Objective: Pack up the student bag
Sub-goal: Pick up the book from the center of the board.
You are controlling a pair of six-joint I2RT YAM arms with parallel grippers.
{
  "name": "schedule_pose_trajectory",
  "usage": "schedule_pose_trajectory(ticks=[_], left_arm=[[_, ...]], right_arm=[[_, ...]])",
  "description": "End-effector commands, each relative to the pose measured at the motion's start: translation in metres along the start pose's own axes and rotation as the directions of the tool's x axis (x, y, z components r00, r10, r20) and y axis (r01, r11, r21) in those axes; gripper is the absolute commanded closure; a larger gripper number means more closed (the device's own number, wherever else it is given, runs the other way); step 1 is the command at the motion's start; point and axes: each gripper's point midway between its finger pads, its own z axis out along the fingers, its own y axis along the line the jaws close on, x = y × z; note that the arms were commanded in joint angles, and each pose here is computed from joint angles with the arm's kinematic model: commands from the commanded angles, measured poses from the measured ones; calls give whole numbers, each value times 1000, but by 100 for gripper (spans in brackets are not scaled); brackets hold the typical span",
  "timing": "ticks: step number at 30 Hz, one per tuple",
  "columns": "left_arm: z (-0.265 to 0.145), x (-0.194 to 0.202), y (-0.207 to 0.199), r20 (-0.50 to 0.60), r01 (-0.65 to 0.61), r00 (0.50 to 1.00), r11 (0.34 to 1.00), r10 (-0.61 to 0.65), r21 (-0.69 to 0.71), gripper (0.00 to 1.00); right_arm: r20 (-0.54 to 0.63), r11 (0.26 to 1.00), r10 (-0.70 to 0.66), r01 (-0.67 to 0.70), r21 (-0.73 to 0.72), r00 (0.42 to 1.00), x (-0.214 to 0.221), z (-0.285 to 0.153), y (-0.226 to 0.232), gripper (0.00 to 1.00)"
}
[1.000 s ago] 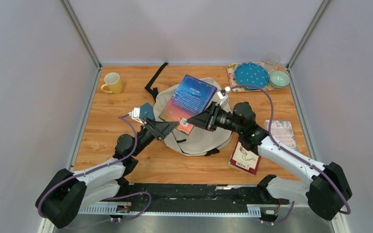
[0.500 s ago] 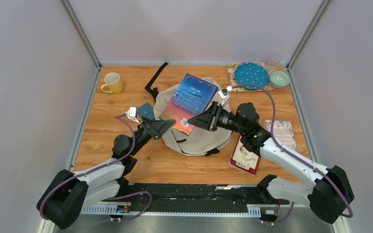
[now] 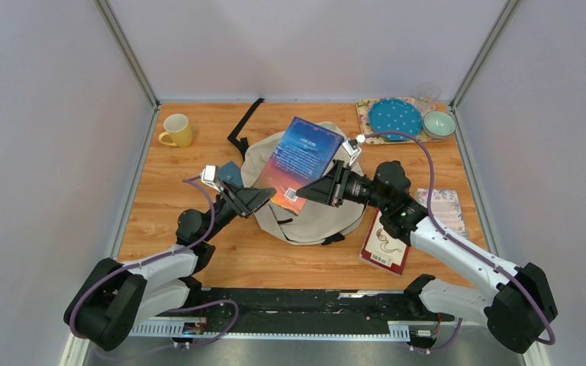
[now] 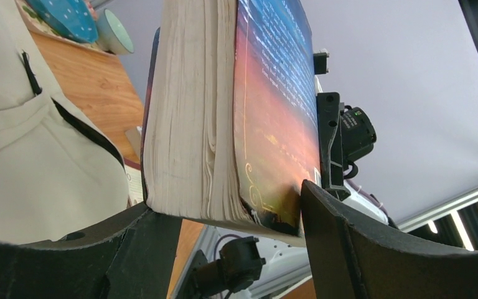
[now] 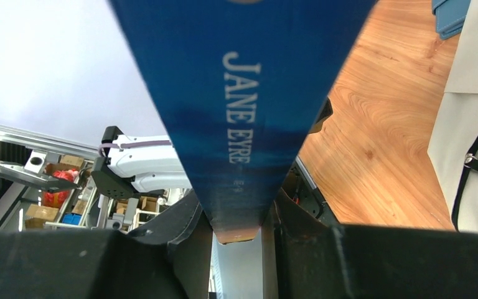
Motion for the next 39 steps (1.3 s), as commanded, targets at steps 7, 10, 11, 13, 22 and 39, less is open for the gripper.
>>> schedule_pose_trajectory(ticks=[7, 10, 11, 13, 22, 39], left_arm=[[18, -22, -38, 4, 15, 1000, 985, -16, 175, 24], [22, -20, -39, -22, 20, 1000, 983, -17, 181, 23], [23, -16, -40, -56, 22, 998, 982, -12, 186, 23], [28, -13, -48, -91, 19, 996, 976, 1, 216, 23], [30, 9, -62, -288, 64, 957, 956, 22, 287, 25], [17, 21, -92, -386, 51, 915, 916, 117, 398, 26]], right_arm=[[-178, 928, -262, 197, -315, 949, 38, -37, 87, 100], [-187, 928, -267, 200, -313, 946, 40, -38, 85, 100], [-193, 929, -267, 199, -312, 944, 40, -38, 84, 100], [-203, 934, -265, 199, -297, 942, 41, -36, 77, 100], [-221, 919, -301, 221, -325, 927, 35, -38, 70, 100], [-171, 899, -342, 269, -345, 924, 11, -55, 71, 100]])
